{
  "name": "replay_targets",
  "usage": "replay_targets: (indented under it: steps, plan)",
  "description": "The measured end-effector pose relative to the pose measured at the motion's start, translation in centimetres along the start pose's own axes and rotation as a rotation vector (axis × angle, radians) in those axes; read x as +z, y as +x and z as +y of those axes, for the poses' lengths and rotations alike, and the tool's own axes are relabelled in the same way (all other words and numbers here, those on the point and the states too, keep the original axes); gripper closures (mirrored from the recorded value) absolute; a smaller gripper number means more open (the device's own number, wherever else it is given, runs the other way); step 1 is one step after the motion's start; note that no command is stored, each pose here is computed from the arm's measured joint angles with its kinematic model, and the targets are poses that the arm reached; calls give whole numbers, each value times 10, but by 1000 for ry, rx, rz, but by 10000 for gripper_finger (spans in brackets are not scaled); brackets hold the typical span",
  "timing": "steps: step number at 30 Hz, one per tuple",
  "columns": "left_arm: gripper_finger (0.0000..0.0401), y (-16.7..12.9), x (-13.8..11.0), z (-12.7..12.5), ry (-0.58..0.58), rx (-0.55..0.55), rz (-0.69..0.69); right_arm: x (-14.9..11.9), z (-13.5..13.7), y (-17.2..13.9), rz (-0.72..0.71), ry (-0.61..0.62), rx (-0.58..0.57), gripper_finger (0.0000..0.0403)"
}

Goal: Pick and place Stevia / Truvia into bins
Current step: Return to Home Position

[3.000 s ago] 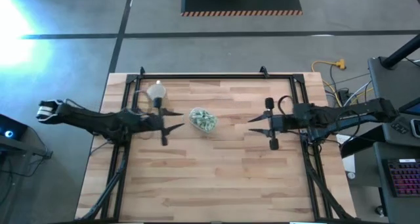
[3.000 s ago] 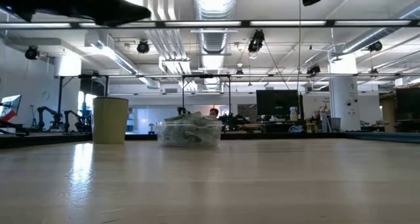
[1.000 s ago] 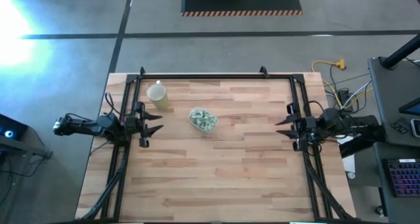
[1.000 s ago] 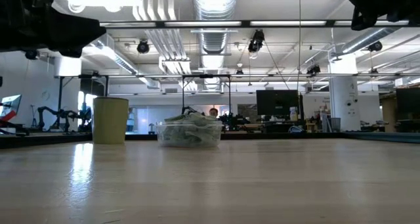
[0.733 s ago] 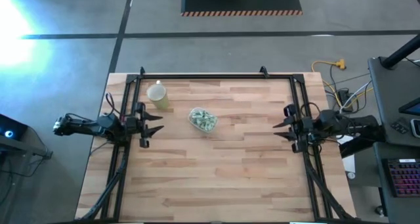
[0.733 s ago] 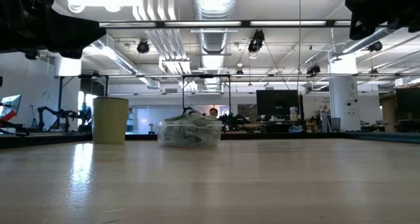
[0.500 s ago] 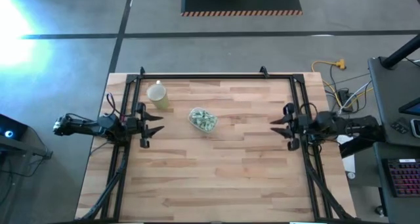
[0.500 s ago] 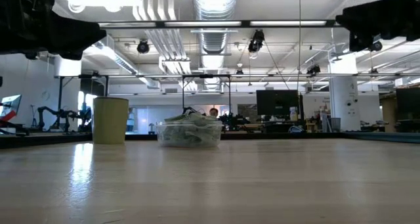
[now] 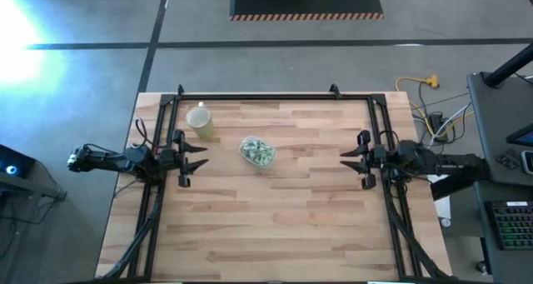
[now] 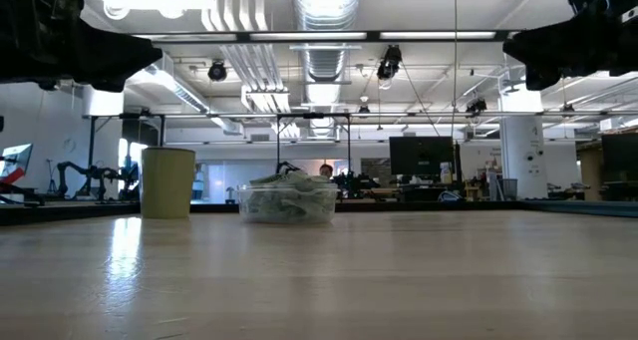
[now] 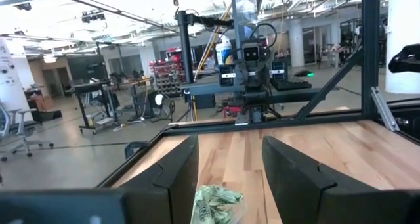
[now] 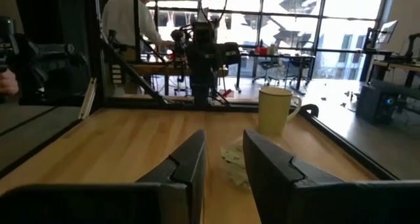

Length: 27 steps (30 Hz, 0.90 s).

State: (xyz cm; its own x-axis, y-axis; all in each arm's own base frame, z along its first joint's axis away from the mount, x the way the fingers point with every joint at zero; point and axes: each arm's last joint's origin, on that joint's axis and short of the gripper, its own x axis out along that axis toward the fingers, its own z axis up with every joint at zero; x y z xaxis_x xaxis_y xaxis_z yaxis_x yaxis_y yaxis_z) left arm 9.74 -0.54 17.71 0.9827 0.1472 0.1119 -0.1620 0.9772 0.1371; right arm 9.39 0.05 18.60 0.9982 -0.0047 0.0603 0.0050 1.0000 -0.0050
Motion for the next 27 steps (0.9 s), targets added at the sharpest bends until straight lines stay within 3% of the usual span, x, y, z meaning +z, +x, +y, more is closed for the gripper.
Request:
replay_targets:
  steps: [8,27]
  plan:
    - [248,0,-4,-1,4,-6,34,-19,-4,3,63,-11,7,313]
    - [248,1,-10,-2,23,-21,99,-20,-4,3,70,-46,6,317]
